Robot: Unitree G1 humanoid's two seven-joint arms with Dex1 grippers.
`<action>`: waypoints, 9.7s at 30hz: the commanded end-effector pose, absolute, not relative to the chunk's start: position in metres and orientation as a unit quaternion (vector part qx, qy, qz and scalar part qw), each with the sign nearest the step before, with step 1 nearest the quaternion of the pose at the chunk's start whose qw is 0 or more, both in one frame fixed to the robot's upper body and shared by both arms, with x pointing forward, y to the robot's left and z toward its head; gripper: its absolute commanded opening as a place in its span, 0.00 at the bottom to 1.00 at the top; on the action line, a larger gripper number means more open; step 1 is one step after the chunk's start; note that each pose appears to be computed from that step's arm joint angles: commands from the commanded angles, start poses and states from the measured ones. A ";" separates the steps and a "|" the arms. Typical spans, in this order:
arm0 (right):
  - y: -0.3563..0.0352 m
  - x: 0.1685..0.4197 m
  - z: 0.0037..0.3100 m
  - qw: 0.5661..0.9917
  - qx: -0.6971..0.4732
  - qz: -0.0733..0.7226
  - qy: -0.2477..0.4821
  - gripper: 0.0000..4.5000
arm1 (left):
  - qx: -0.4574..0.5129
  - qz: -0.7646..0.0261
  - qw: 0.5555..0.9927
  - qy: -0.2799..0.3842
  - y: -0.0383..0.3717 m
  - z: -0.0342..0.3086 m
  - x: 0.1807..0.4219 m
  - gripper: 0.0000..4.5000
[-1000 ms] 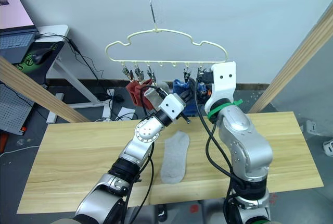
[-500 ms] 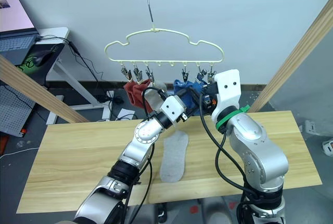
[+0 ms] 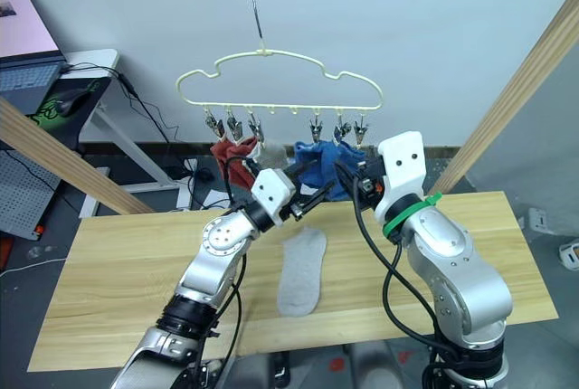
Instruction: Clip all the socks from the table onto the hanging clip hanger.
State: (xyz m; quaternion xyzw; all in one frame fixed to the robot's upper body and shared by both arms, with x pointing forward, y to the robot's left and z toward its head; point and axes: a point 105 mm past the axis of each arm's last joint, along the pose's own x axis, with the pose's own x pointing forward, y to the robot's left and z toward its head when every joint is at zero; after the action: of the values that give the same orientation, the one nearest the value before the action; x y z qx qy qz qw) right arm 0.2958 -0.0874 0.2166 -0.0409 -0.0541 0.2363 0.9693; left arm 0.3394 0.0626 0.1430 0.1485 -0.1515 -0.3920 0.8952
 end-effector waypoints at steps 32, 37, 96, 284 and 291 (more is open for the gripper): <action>-0.099 0.320 0.219 0.983 -0.035 0.159 -0.084 0.75 | 0.127 -0.529 0.837 -0.060 0.126 0.213 0.271 0.64; -0.097 0.326 0.220 0.984 -0.031 0.151 -0.086 0.75 | 0.133 -0.526 0.837 -0.065 0.125 0.215 0.274 0.64; -0.090 0.338 0.237 0.983 -0.019 0.123 -0.139 0.55 | 0.155 -0.514 0.841 -0.063 0.126 0.208 0.284 0.65; -0.069 0.372 0.245 0.984 0.003 0.132 -0.121 0.00 | 0.117 -0.321 0.918 0.203 0.069 0.003 0.301 0.95; -0.068 0.371 0.245 0.984 0.006 0.132 -0.121 0.00 | 0.128 -0.321 0.911 0.224 0.071 -0.009 0.300 0.58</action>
State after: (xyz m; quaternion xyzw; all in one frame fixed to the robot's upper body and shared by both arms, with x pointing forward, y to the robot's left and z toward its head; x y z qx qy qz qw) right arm 0.3802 -0.0709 0.2221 0.0010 -0.0778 0.1259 0.9890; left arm 0.3063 0.0734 0.0011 0.1263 0.2076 -0.3150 0.9175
